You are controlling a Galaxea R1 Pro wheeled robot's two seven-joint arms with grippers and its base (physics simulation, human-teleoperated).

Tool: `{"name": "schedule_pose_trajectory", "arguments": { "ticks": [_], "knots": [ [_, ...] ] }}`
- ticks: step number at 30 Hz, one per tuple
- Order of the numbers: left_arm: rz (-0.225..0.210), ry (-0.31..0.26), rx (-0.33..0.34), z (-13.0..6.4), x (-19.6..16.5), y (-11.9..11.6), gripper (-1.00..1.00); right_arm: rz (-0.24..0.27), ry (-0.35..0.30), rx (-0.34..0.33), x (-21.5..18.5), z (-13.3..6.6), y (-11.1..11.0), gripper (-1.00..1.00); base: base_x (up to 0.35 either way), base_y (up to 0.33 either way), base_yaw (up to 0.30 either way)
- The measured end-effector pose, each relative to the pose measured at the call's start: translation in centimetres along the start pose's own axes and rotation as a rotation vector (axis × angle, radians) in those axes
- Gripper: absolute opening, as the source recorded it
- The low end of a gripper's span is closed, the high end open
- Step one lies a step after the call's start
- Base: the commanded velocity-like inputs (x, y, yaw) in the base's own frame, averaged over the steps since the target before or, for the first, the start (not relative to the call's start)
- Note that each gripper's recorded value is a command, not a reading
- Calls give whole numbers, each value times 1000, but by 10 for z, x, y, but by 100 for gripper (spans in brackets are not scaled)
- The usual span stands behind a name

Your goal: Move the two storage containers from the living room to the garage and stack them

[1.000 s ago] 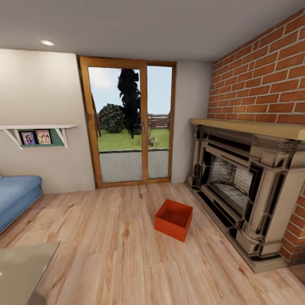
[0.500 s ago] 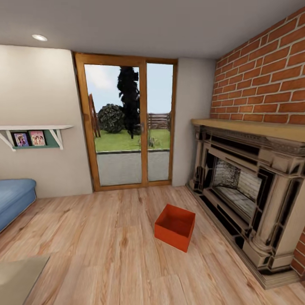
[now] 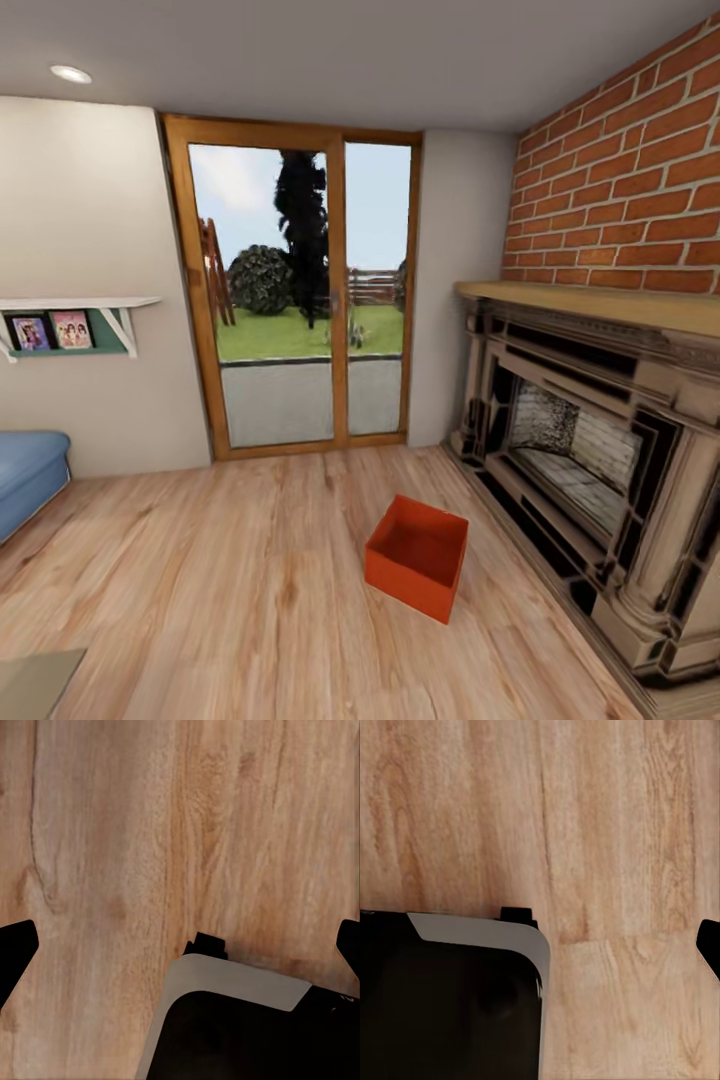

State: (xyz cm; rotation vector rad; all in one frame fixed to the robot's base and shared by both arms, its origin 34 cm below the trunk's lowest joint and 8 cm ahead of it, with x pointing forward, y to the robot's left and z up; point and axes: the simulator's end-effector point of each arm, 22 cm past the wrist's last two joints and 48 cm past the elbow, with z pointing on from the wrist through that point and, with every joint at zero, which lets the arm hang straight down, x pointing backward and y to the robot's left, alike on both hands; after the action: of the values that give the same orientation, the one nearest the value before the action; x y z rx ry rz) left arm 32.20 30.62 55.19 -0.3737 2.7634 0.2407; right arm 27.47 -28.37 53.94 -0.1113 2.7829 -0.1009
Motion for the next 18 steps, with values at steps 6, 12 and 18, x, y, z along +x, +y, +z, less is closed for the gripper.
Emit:
{"name": "schedule_pose_trajectory", "arguments": {
  "ticks": [6, 12, 18],
  "knots": [
    [1, -1, 0, 0, 0, 0, 100, -2, 0, -1, 0, 0, 0, 100, 326, 109, -213],
    [1, -1, 0, 0, 0, 0, 100, -3, 1, -1, 0, 0, 0, 100, 326, 135, -244],
    [0, -1, 0, 0, 0, 0, 100, -3, 0, -1, 0, 0, 0, 100, 326, 142, -247]
  ]
}}
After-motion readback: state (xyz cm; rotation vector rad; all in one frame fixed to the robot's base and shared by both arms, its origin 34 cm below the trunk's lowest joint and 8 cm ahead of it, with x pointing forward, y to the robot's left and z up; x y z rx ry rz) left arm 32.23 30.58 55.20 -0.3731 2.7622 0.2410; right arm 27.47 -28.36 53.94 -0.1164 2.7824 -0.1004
